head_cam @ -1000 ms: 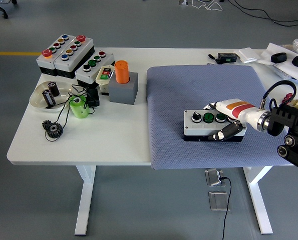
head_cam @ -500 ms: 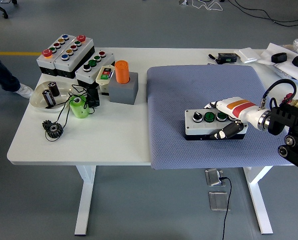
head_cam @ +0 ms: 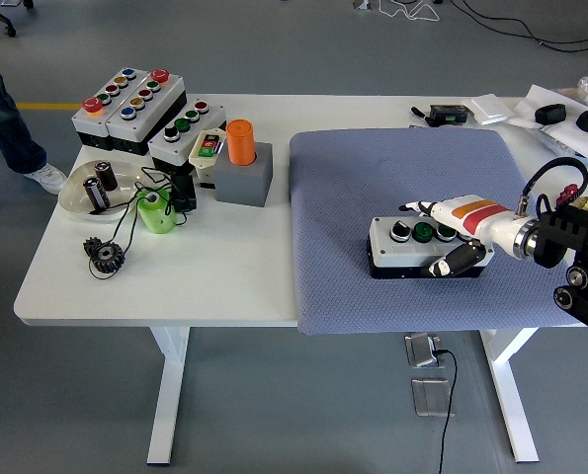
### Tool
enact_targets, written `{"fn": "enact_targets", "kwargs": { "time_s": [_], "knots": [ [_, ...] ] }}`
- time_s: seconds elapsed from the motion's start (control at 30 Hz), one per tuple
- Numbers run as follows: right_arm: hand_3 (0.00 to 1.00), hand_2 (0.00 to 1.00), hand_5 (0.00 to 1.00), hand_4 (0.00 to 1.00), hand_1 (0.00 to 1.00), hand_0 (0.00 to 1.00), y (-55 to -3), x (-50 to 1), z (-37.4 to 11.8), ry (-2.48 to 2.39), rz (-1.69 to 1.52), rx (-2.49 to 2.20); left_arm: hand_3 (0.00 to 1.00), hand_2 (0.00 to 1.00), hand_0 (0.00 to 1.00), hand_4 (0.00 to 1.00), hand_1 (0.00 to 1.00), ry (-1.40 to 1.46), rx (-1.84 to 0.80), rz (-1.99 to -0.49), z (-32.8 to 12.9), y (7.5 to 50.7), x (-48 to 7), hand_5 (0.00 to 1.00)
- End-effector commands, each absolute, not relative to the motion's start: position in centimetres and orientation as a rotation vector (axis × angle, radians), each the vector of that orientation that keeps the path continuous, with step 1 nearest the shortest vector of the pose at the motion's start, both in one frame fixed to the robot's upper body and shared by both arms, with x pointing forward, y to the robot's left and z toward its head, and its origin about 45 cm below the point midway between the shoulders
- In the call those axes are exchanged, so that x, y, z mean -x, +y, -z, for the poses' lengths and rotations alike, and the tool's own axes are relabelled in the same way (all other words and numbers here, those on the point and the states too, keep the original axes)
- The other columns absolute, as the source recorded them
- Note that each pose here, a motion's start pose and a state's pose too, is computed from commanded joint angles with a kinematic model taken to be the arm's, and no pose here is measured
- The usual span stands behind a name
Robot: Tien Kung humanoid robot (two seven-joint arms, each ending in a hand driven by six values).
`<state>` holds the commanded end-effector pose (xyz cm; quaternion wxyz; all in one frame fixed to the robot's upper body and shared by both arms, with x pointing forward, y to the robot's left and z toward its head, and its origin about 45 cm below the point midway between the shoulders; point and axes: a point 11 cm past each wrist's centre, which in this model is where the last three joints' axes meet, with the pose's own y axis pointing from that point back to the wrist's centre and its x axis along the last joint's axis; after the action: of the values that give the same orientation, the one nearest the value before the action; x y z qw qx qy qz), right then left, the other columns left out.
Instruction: Pick up the button,place it on the desk,press the button,press the button
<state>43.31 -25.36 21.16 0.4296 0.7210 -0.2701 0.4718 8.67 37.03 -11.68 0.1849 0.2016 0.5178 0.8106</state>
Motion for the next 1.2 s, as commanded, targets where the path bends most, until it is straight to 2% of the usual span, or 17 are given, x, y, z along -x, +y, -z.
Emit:
{"fn": "enact_targets", "kwargs": {
  "time_s": [0.13, 0.17, 0.37, 0.53, 0.57, 0.73, 0.77, 0.93, 0.97, 1.13, 1.2],
  "knots": [
    [0.998, 0.901, 0.260, 0.895, 0.802, 0.878, -25.5, -43.1, -21.4, -0.677, -1.165, -1.818, 0.524, 0.744, 0.655, 0.320, 0.717, 1.460, -0.569, -2.284, 11.7, 37.0, -8.6, 0.943],
    [0.998, 0.939, 0.261, 0.908, 0.837, 0.920, -25.7, -42.9, -21.6, -0.685, -1.157, -1.822, 0.524, 0.744, 0.655, 0.321, 0.717, 1.460, -0.569, -2.284, 11.7, 37.0, -8.6, 0.944],
    [0.998, 0.952, 0.261, 0.911, 0.846, 0.925, -26.3, -42.2, -22.9, -0.746, -1.113, -1.865, 0.525, 0.744, 0.656, 0.321, 0.717, 1.458, -0.566, -2.284, 11.7, 37.0, -8.7, 0.945],
    [0.998, 0.952, 0.261, 0.911, 0.846, 0.925, -27.5, -41.7, -25.8, -0.892, -1.128, -1.896, 0.525, 0.744, 0.656, 0.321, 0.717, 1.455, -0.564, -2.281, 11.7, 37.0, -8.7, 0.945],
    [0.947, 0.770, 0.307, 0.904, 0.690, 0.834, -27.9, -41.6, -26.6, -0.937, -1.137, -1.896, 0.525, 0.744, 0.655, 0.321, 0.717, 1.454, -0.565, -2.280, 11.7, 37.0, -8.8, 0.946],
    [0.947, 0.770, 0.307, 0.904, 0.690, 0.834, -29.7, -41.0, -29.0, -1.072, -1.150, -1.881, 0.525, 0.744, 0.655, 0.321, 0.717, 1.451, -0.562, -2.279, 11.6, 37.0, -8.9, 0.946],
    [0.800, 0.368, 0.444, 0.808, 0.231, 0.475, -29.9, -41.0, -29.0, -1.083, -1.141, -1.879, 0.526, 0.744, 0.655, 0.321, 0.716, 1.451, -0.562, -2.279, 11.6, 37.0, -9.0, 0.946],
    [0.800, 0.368, 0.444, 0.808, 0.231, 0.475, -30.8, -40.1, -28.1, -1.100, -0.997, -1.912, 0.526, 0.744, 0.655, 0.321, 0.716, 1.448, -0.561, -2.278, 11.6, 37.0, -9.2, 0.946],
    [0.718, 0.114, 0.471, 0.700, 0.002, 0.201, -30.9, -39.9, -27.9, -1.095, -0.977, -1.919, 0.525, 0.744, 0.656, 0.320, 0.717, 1.448, -0.561, -2.278, 11.6, 37.0, -9.2, 0.947],
    [0.718, 0.114, 0.471, 0.700, 0.002, 0.201, -31.1, -39.3, -27.2, -1.052, -0.914, -1.921, 0.525, 0.744, 0.656, 0.320, 0.717, 1.450, -0.557, -2.278, 11.6, 37.0, -9.3, 0.947],
    [0.690, 0.075, 0.452, 0.661, 0.002, 0.165, -31.2, -39.3, -27.0, -1.038, -0.893, -1.908, 0.525, 0.744, 0.655, 0.320, 0.717, 1.449, -0.554, -2.277, 11.5, 37.0, -9.5, 0.948]
  ]
}}
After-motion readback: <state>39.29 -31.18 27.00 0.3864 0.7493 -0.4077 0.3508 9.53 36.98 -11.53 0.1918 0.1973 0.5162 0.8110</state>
